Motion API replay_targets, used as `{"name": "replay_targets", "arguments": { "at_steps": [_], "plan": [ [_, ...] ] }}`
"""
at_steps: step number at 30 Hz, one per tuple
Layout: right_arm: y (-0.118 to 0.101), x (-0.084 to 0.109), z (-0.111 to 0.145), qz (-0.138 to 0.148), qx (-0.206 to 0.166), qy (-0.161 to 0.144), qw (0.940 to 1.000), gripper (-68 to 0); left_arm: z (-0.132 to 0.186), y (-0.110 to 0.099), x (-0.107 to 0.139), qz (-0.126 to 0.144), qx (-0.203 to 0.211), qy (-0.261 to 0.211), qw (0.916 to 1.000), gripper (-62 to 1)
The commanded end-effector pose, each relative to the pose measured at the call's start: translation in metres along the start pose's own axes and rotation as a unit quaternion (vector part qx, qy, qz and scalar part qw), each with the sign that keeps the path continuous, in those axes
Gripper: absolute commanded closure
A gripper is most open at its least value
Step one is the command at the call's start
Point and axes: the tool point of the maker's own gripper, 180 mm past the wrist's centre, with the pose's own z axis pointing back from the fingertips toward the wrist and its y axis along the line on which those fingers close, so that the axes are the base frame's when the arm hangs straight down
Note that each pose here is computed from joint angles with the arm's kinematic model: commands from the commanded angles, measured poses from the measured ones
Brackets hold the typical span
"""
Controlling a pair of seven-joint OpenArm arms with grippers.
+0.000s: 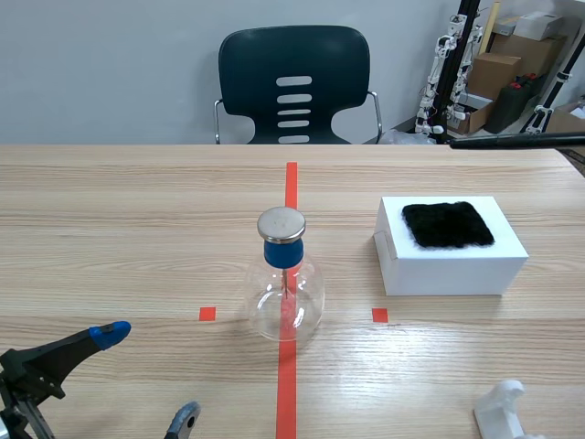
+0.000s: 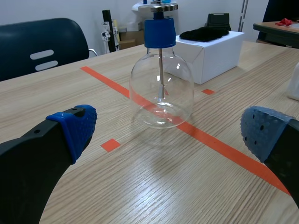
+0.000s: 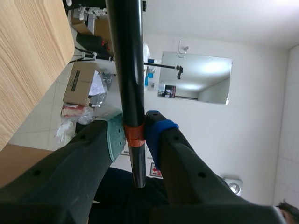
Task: Do the electroscope experiment. rub the rod on the fur
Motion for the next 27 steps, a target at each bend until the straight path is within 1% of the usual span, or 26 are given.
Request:
{"name": "replay_targets", "arguments": {
  "at_steps": [1,8,12,15,27],
  "plan": [
    [-0.014,0.004,0.004,0.003,-0.021,-0.004,0.9998,-1.5,-0.002,0.001,0.005,0.000,0.002,-0.012,0.9999,-62.3],
    [-0.016,0.021,0.026,-0.009,-0.017,-0.016,0.9997,-1.5,-0.002,0.001,0.005,0.000,0.002,-0.012,0.9999,-62.3],
    [-0.012,0.029,0.039,-0.008,-0.014,-0.027,0.9995,-1.5,-0.002,0.001,0.005,0.000,0.002,-0.012,0.9999,-62.3],
    [-0.004,0.032,0.046,-0.005,-0.001,-0.028,0.9996,-1.5,-0.002,0.001,0.005,0.000,0.002,-0.012,0.9999,-62.3],
    [-0.002,0.031,0.048,-0.007,0.002,-0.026,0.9996,-1.5,-0.002,0.001,0.005,0.000,0.002,-0.012,0.9999,-62.3]
  ]
}}
